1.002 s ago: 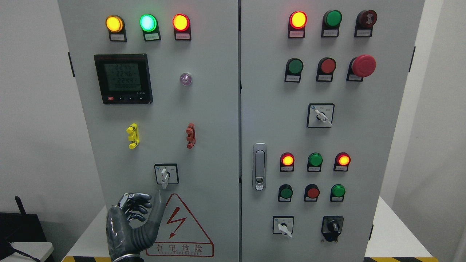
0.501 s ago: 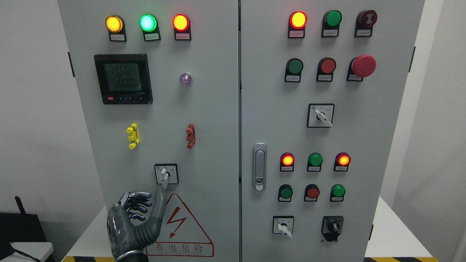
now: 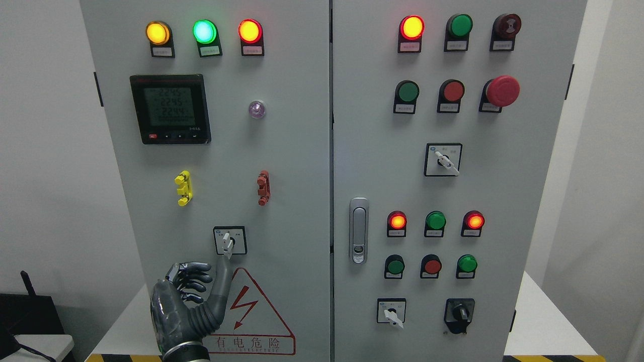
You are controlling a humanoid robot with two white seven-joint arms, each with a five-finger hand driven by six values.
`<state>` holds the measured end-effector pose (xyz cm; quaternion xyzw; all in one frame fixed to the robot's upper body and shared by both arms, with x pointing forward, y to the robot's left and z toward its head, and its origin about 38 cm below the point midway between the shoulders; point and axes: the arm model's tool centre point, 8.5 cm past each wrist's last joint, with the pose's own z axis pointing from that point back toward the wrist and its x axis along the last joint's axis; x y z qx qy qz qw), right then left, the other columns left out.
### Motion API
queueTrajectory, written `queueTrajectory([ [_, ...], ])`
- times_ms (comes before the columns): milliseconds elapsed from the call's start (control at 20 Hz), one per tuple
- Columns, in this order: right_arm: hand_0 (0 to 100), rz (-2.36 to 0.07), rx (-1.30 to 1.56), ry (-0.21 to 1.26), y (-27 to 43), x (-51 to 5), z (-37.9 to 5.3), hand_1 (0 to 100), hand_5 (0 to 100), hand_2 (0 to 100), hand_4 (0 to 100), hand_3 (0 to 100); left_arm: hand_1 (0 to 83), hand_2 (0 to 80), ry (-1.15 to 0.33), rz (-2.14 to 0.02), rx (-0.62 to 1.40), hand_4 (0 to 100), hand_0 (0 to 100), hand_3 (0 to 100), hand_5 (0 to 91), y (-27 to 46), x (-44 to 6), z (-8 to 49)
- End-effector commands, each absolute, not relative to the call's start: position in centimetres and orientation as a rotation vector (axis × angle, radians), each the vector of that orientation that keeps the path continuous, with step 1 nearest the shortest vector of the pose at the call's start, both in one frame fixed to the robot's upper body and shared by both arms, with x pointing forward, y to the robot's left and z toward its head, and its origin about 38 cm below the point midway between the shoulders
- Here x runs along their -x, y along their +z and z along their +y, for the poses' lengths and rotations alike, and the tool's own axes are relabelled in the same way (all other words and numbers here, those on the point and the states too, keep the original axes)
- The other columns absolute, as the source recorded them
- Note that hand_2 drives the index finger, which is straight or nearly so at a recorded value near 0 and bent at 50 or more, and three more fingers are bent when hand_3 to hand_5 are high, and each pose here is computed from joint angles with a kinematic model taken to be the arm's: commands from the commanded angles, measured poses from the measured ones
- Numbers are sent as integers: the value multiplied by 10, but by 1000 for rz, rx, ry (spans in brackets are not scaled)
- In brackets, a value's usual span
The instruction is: Turn on light switch 1
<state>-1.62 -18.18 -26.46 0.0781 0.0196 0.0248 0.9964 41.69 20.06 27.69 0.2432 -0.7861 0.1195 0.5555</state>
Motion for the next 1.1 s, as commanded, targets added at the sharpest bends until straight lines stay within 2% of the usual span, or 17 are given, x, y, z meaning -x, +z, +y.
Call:
queueTrajectory([
  [0,120,39,-157,33,-265,16,-182,389,0,0,0,0,553,537,298,-1861,-541,758,172,718,712,282,-419,193],
  [1052,120,39,-157,33,-265,16,-182,389,0,0,0,0,535,531,294,-1819,-555,756,190,709,704,288,-428,192],
])
